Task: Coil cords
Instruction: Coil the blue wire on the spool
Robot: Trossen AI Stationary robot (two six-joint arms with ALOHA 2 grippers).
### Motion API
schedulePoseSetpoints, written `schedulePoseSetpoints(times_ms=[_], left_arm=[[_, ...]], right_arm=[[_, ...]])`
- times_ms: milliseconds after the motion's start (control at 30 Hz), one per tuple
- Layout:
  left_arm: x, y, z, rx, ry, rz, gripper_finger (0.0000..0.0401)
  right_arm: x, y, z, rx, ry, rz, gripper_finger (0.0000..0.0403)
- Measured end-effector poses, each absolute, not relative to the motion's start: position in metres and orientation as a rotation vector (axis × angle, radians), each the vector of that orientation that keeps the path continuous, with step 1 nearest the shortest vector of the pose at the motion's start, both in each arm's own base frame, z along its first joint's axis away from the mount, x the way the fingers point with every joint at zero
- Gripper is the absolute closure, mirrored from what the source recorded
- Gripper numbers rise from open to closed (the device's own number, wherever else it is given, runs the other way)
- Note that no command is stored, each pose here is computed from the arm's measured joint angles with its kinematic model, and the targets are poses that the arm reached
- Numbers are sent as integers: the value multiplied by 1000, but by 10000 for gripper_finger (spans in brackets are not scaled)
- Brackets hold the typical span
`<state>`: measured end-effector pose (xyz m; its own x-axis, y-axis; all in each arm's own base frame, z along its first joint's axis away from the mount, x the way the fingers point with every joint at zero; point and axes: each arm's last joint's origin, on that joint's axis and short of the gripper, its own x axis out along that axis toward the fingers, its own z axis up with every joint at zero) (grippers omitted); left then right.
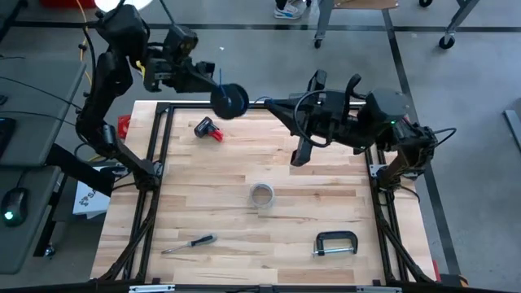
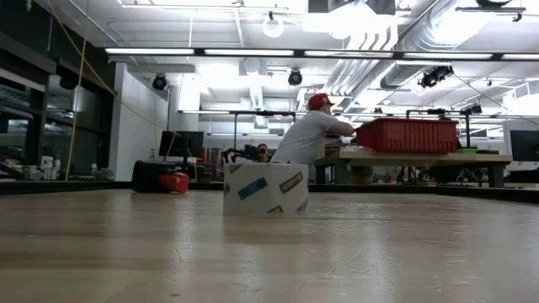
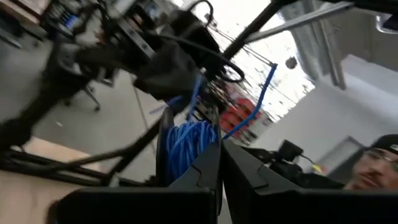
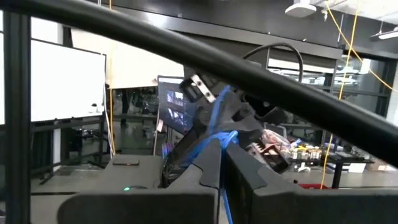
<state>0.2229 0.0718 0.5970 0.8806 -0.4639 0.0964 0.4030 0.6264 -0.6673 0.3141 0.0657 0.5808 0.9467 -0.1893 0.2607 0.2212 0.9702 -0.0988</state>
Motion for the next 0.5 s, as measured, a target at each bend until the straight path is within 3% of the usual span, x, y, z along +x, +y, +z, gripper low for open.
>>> schedulePoseSetpoints(times_ms=[333,500], left_arm=[[270,47,580,-856,227,-642,396],[295,34,582,-869,203,-785,396]], right_arm=[[319,55,580,-128,-261,-135,403],[320,50,579,-147,-264,-60,403]])
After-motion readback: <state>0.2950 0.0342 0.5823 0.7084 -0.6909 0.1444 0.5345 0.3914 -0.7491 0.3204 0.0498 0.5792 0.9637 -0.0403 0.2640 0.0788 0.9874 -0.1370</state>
